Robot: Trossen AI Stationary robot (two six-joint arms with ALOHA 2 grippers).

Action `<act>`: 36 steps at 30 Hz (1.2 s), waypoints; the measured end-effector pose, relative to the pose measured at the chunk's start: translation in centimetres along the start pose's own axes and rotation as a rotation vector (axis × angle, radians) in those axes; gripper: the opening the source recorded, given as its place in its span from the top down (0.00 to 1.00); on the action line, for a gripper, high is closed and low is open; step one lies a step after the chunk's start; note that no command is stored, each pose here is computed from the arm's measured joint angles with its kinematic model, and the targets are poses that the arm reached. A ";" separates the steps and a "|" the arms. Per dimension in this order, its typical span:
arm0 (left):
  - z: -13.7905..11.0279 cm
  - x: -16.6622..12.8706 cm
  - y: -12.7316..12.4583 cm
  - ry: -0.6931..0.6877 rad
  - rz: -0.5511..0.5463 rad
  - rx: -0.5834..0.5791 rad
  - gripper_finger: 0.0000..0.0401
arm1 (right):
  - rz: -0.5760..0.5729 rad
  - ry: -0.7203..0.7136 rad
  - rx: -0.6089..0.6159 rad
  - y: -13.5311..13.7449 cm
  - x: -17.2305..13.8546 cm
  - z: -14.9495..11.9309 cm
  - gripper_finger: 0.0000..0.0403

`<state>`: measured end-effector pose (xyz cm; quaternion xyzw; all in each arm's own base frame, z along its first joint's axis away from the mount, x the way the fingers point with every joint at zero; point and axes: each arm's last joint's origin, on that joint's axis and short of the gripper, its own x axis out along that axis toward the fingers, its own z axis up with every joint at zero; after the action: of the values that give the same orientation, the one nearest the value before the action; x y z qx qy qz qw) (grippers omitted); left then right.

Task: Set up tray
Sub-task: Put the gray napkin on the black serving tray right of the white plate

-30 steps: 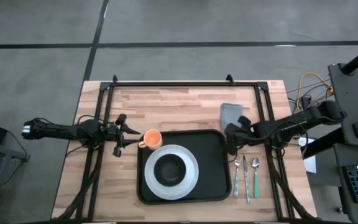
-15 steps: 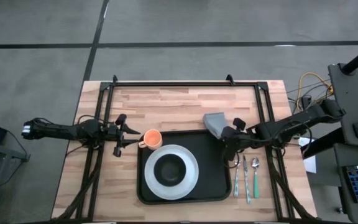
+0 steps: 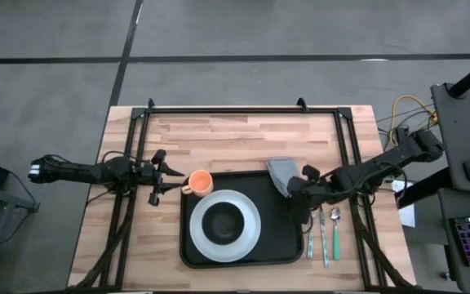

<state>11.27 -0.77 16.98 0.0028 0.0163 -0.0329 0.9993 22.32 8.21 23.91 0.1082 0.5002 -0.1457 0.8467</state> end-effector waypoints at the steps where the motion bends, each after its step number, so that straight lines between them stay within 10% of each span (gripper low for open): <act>1: 0.0 0.0 0.0 0.000 0.000 0.000 0.68 | -0.002 0.013 -0.011 0.5 0.2 0.2 0.98; 18: -0.2 0.0 0.0 0.019 0.000 0.000 0.68 | -0.004 0.158 -0.167 8.8 2.8 3.0 0.98; 36: -0.3 0.0 0.0 0.029 0.000 0.000 0.68 | 0.074 0.285 -0.160 10.9 5.5 2.6 0.98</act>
<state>11.25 -0.76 16.71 0.0032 0.0307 -0.0328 0.9990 30.77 16.79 20.73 0.0782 0.6211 -0.0574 0.7777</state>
